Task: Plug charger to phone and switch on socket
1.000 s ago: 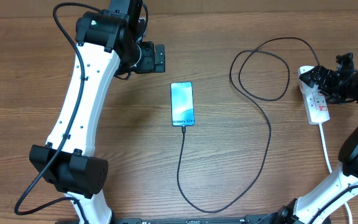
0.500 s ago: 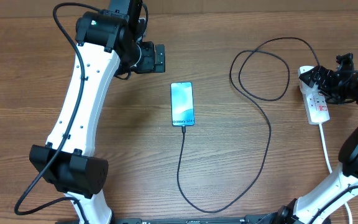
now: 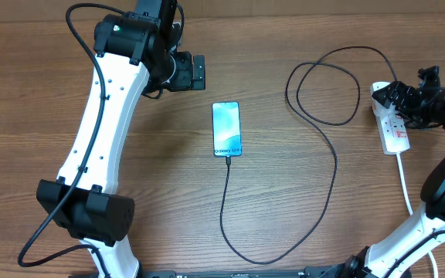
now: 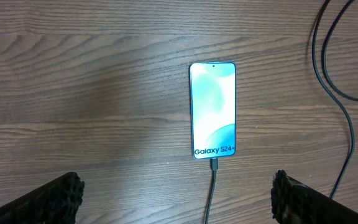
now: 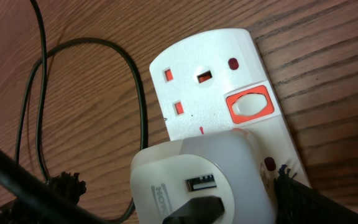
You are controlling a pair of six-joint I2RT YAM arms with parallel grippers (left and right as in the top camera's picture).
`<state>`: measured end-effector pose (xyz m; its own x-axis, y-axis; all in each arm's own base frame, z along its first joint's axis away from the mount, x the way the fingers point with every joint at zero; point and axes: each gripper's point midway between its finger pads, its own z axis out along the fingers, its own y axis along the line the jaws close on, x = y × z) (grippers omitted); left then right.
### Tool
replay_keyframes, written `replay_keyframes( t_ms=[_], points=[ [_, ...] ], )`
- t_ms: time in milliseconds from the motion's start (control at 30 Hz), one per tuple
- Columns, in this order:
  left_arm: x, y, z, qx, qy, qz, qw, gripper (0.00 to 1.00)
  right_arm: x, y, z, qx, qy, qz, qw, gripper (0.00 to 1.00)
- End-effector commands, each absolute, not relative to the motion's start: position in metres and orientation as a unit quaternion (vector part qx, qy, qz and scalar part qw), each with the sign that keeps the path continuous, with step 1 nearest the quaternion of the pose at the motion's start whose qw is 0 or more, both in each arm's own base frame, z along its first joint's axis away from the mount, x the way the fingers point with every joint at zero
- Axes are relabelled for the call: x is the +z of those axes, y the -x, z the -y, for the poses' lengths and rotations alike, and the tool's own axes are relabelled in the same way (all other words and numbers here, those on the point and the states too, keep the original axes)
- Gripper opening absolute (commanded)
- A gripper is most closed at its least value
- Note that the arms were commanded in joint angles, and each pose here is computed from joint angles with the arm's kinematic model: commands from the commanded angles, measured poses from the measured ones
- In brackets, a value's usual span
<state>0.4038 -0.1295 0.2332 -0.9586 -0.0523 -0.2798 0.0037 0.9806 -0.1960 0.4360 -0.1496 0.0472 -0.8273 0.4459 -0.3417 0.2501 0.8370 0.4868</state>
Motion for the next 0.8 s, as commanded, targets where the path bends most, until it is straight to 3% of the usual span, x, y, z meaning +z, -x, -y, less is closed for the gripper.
replay_keyframes(
  t_ms=[0, 767],
  points=[
    [0.232, -0.405, 0.129, -0.091, 0.003, -0.985, 0.144, 1.0, 0.037, -0.429, 0.141, 0.225, -0.204, -0.931, 0.2, 1.0],
    [0.232, -0.405, 0.129, -0.091, 0.003, -0.985, 0.144, 1.0, 0.049, -0.436, 0.152, 0.203, -0.205, -0.935, 0.207, 1.0]
  ],
)
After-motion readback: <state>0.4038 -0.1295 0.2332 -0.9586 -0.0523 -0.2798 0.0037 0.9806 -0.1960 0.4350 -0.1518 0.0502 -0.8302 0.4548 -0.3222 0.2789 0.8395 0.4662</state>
